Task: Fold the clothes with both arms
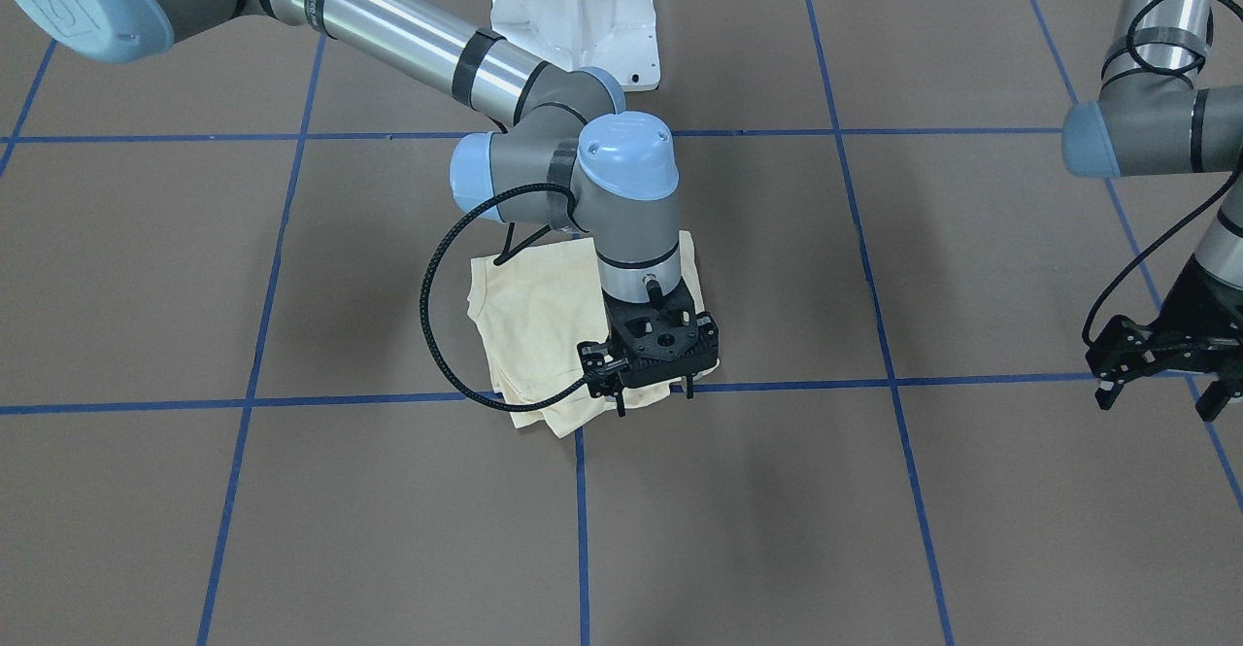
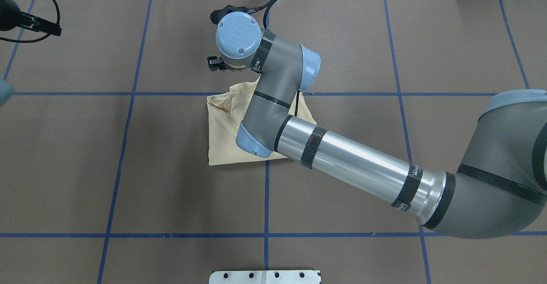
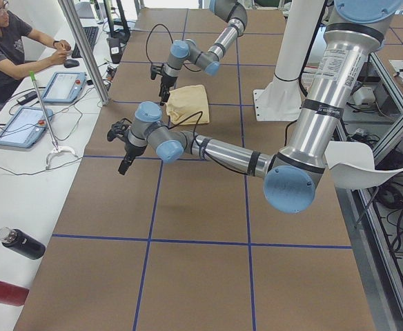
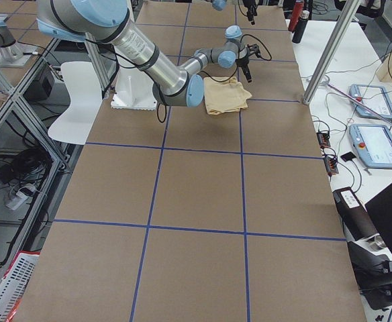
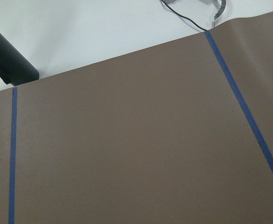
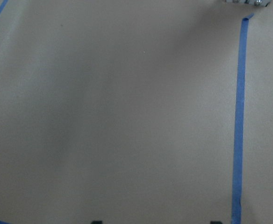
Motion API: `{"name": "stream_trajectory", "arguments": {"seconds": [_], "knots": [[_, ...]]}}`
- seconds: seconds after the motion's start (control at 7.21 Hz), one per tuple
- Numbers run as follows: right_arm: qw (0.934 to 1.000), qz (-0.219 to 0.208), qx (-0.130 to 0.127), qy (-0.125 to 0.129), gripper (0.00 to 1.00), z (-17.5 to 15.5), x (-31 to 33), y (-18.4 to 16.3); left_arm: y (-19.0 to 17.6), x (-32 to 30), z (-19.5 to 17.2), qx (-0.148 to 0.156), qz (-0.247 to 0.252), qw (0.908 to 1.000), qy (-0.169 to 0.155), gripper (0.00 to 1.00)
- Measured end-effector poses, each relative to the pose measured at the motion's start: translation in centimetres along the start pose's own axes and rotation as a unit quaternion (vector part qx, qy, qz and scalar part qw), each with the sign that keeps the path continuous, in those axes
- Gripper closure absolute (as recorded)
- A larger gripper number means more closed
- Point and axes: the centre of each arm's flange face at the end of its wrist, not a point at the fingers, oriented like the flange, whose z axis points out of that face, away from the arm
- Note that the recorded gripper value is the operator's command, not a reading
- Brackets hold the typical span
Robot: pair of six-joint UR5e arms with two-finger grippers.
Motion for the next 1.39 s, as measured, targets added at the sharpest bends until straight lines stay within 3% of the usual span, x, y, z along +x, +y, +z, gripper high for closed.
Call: {"name": "stream_trajectory", "arguments": {"seconds": [0.28,0.55,0.83,1.39], "knots": [[0.9993,0.0,-0.038,0.002,0.03,0.3,1.4,1.5,-0.1,0.0,-0.1,0.001,0.0,1.0,0.001,0.01],[0.9982,0.003,-0.058,0.011,0.07,1.6,2.5,2.7,-0.1,0.1,-0.1,0.0,0.0,1.0,0.004,0.01],[0.9974,0.003,-0.068,0.023,0.11,2.9,3.1,3.1,0.0,0.2,-0.1,-0.002,0.0,1.0,0.008,0.01],[0.9973,0.001,-0.068,0.028,0.1,3.4,1.9,2.3,0.0,0.2,-0.1,-0.003,0.0,1.0,0.008,0.01]]}}
